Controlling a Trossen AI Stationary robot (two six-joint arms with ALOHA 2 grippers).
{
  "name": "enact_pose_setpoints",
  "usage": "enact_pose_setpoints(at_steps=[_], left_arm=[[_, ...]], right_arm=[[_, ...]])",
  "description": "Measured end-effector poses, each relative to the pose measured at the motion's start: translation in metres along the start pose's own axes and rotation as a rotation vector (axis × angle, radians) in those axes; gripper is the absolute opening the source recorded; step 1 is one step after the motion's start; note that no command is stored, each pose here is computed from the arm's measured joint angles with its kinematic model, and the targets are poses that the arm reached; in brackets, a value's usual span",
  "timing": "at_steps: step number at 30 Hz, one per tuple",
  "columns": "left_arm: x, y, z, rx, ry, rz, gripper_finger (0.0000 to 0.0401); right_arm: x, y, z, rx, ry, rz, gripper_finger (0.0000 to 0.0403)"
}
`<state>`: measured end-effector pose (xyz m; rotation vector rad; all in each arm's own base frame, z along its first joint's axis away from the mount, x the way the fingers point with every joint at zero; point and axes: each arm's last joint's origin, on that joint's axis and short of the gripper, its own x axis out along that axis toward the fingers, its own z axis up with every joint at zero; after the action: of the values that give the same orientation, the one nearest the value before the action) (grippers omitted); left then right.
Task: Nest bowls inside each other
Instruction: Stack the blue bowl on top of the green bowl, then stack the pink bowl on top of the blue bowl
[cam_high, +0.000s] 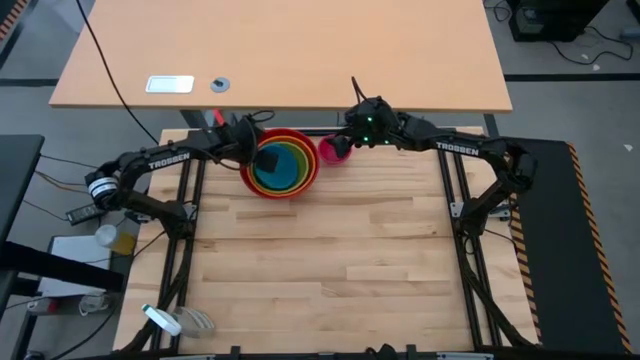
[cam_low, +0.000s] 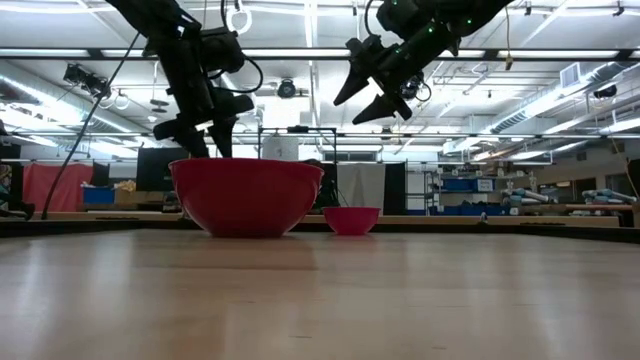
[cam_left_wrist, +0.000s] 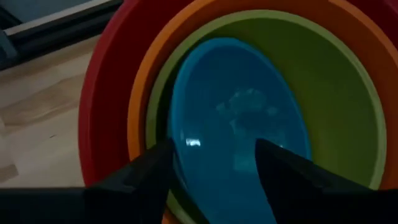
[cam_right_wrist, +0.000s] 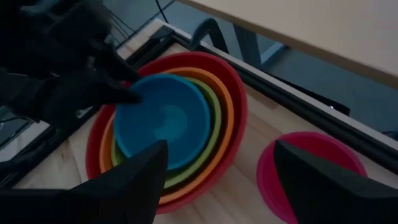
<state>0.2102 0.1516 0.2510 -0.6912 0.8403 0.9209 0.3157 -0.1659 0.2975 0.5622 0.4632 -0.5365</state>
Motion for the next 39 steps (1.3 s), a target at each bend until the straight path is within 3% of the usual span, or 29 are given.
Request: enact_pose_setpoints(at_steps=[7, 15, 22, 26, 31, 39], left_arm=[[-0.017, -0.003, 0.001, 0.073, -0.012, 0.041, 0.0217], [-0.015, 0.004, -0.017, 0.256, 0.086, 0.272, 0.0194], [-0.015, 0.004, -0.015, 0.299, 0.077, 0.278, 0.0194], [-0.028, -0.004, -0.01, 0.275, 0.003, 0.228, 0.0194], [-0.051, -0.019, -0.008, 0.247, -0.157, 0.056, 0.0194], [-0.074, -0.049, -0.014, 0.338, -0.336, -0.111, 0.0194]], right_arm=[[0.001, -0.013, -0.005, 0.014, 0.055, -0.049, 0.0296], [0.0, -0.021, -0.003, 0.02, 0.061, -0.073, 0.0296], [0.0, -0.021, -0.002, 0.023, 0.052, -0.07, 0.0296], [0.0, -0.022, -0.004, 0.04, 0.068, -0.077, 0.0294], [0.005, -0.026, -0.007, 0.037, 0.093, -0.104, 0.0287], [0.043, -0.061, -0.023, 0.061, 0.191, -0.222, 0.0285]])
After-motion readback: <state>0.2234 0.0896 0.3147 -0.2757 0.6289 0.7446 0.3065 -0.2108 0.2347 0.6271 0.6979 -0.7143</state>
